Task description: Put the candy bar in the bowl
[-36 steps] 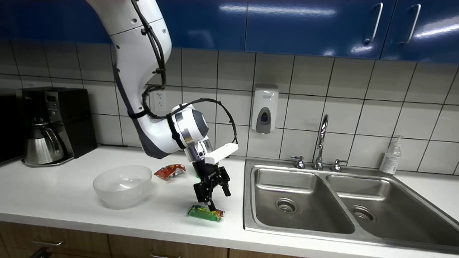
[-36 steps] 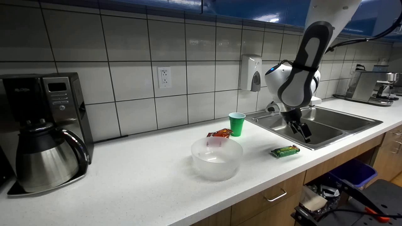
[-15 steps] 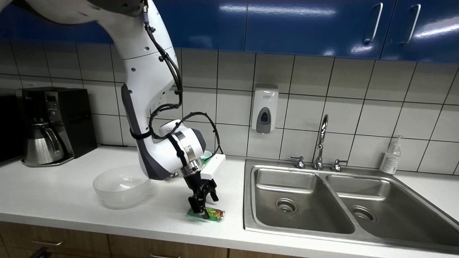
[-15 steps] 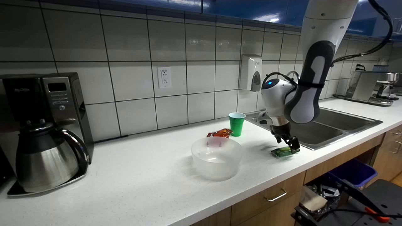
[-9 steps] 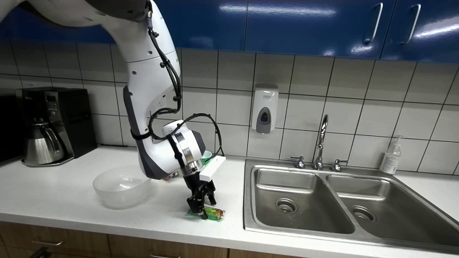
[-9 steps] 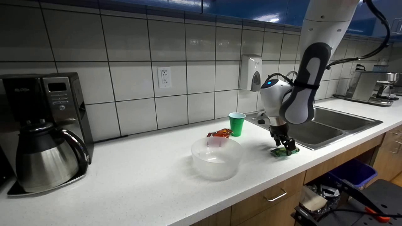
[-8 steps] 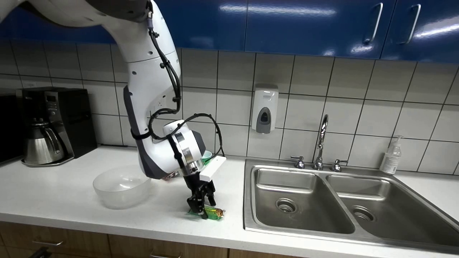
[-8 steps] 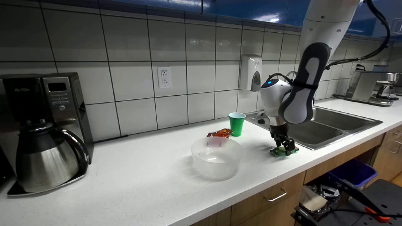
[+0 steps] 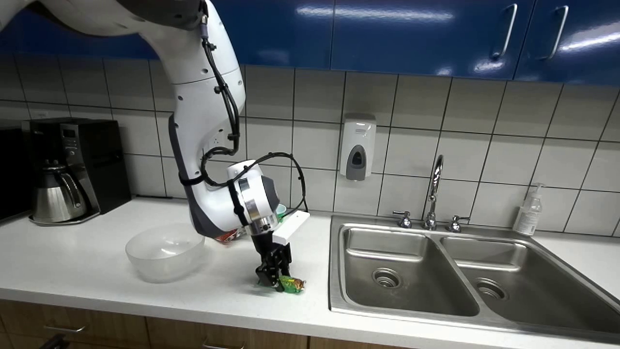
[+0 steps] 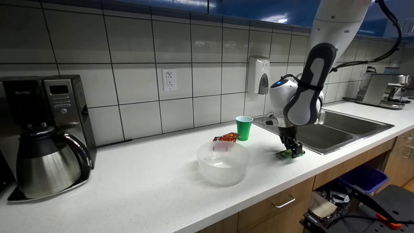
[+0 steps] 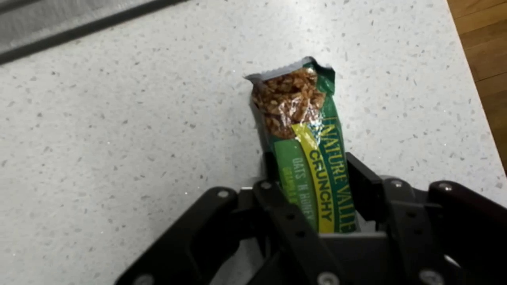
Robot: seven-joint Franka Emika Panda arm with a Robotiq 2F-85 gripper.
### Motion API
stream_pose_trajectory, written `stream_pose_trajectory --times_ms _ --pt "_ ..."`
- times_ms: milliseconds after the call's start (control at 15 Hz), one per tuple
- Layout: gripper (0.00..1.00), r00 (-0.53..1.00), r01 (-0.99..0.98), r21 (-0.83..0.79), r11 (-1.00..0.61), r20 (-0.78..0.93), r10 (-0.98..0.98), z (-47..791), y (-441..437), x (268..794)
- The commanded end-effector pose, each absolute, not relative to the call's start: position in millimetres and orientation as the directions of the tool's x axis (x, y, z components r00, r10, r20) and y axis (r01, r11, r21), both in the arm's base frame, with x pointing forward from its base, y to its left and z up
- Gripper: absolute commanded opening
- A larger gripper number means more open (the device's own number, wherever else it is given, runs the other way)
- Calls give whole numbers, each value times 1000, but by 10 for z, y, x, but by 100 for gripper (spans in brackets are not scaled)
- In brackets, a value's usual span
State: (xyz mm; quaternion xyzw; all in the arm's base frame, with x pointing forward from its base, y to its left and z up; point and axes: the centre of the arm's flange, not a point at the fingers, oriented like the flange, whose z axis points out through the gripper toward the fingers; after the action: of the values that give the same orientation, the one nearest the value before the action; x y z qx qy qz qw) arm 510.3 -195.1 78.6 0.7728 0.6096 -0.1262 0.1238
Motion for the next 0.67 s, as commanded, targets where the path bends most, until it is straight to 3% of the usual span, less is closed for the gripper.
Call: stream_pose_trajectory --times_ms 0,600 --pt "17 262 963 30 -267 -329 907 912 -2044 5081" --pt "17 364 931 103 -350 -310 878 1339 -2205 4781"
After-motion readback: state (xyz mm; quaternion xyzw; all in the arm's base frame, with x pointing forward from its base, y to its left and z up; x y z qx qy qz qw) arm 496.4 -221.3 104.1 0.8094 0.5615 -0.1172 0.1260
